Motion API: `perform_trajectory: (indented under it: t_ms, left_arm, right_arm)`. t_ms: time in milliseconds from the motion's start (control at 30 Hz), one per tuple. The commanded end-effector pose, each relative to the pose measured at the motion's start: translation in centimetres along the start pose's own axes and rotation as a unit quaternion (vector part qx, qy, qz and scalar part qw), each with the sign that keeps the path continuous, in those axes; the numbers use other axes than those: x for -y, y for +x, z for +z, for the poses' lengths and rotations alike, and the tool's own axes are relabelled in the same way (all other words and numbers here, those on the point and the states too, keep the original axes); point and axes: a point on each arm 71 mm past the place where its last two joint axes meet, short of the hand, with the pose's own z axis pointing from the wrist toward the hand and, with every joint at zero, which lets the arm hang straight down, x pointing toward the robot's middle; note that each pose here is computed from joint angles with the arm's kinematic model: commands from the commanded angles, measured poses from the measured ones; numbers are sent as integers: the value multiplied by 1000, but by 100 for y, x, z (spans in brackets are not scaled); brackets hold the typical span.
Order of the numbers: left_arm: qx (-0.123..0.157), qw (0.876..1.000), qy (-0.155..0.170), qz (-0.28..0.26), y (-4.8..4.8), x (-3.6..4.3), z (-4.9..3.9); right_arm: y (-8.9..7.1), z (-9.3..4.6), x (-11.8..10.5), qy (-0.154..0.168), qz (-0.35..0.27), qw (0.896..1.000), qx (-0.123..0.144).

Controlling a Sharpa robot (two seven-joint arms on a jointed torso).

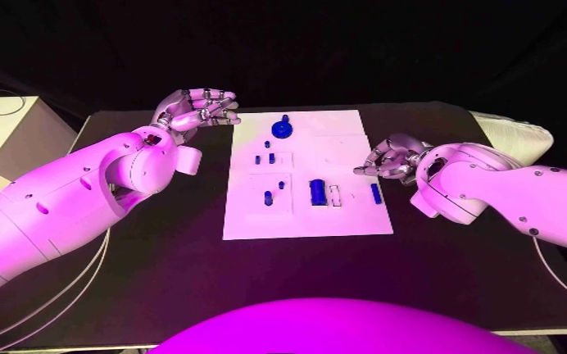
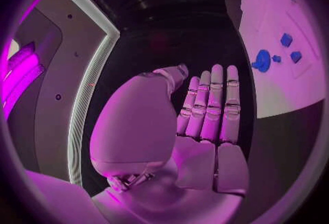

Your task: Assemble the parts on the task board

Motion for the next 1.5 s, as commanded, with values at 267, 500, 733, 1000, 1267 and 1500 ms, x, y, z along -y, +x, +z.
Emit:
perform_trajectory:
  t_ms: [267,500,733,1000,1267,1500]
  left_arm:
    - [-8,1000,6,-2,37,12,10]
    - [-10,1000,6,-3,45,10,12]
    - [-10,1000,6,-3,41,10,11]
    - [-10,1000,5,-3,38,11,8]
    - [-9,1000,4,-2,27,16,0]
    - [-8,1000,4,0,11,19,-8]
  right_arm:
    - [-79,-22,341,52,-55,996,-47]
    - [-1,-22,406,65,-76,994,-52]
    - [76,18,400,71,-83,993,-43]
    - [137,78,391,74,-85,993,-38]
    - [188,143,428,81,-85,992,-44]
    - [283,170,418,81,-90,991,-57]
